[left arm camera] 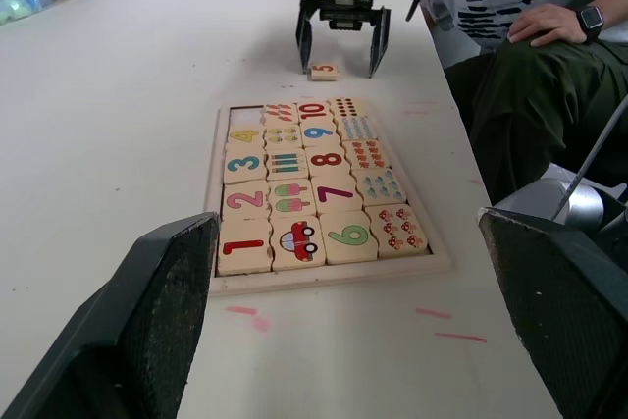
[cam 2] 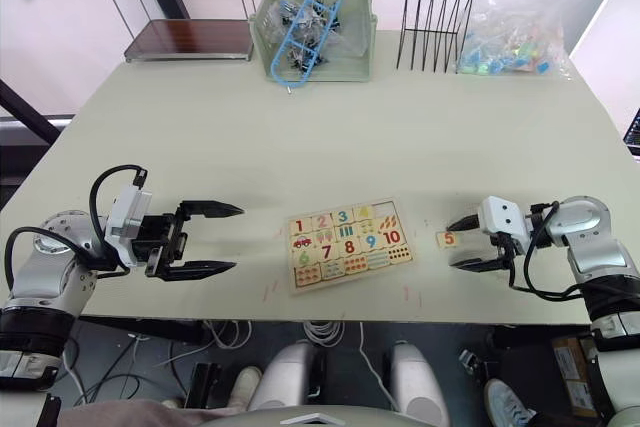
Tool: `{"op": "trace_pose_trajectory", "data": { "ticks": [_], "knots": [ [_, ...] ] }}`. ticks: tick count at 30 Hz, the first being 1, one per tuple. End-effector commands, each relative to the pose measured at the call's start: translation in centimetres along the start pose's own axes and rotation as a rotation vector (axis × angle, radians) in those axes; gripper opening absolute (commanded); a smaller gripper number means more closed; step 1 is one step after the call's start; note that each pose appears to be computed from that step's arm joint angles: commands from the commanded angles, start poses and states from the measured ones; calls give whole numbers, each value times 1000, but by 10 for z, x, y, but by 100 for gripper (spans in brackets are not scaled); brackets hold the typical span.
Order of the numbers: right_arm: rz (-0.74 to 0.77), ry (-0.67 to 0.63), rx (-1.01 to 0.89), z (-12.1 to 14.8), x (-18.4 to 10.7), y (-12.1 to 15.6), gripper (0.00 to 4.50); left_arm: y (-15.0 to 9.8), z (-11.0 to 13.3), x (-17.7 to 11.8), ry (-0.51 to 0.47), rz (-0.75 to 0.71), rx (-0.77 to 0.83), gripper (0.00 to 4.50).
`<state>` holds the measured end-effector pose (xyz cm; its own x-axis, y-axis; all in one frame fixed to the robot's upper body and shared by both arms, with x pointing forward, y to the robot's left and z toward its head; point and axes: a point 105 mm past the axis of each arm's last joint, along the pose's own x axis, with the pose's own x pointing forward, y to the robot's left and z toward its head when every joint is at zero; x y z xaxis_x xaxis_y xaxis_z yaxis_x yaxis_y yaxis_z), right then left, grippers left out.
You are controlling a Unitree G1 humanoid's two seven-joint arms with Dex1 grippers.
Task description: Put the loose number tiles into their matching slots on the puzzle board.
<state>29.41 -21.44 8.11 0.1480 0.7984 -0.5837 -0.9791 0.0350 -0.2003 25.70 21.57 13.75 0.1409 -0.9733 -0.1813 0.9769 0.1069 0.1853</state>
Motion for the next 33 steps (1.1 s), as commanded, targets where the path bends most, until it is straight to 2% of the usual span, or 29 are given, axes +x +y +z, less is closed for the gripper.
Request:
{"op": "trace_pose_trajectory", "data": {
  "ticks": [1,2,13,15,16,17,25,28,33],
  "knots": [
    [-11,43,7,-7,-2,-1,221,-1,8,-2,6,-36,41,450],
    [-12,45,6,-7,-2,-1,190,-1,8,-2,5,-36,41,450],
    [-4,60,24,-8,-1,-3,190,-2,8,-1,3,-38,36,450],
    [1,62,27,-7,-2,-4,147,-2,7,-1,2,-39,36,450],
    [2,63,27,-7,-2,-4,104,-2,7,-1,1,-39,36,450],
    [1,65,26,-6,-2,-4,92,-2,7,0,1,-39,36,450],
    [-39,60,43,8,-8,-6,91,-2,7,1,-4,-40,38,450],
    [-84,95,53,12,-10,-11,91,-2,7,1,-3,-39,38,450],
    [-113,141,76,35,-11,-15,91,-2,8,-2,-2,-31,38,450]
  ]
}}
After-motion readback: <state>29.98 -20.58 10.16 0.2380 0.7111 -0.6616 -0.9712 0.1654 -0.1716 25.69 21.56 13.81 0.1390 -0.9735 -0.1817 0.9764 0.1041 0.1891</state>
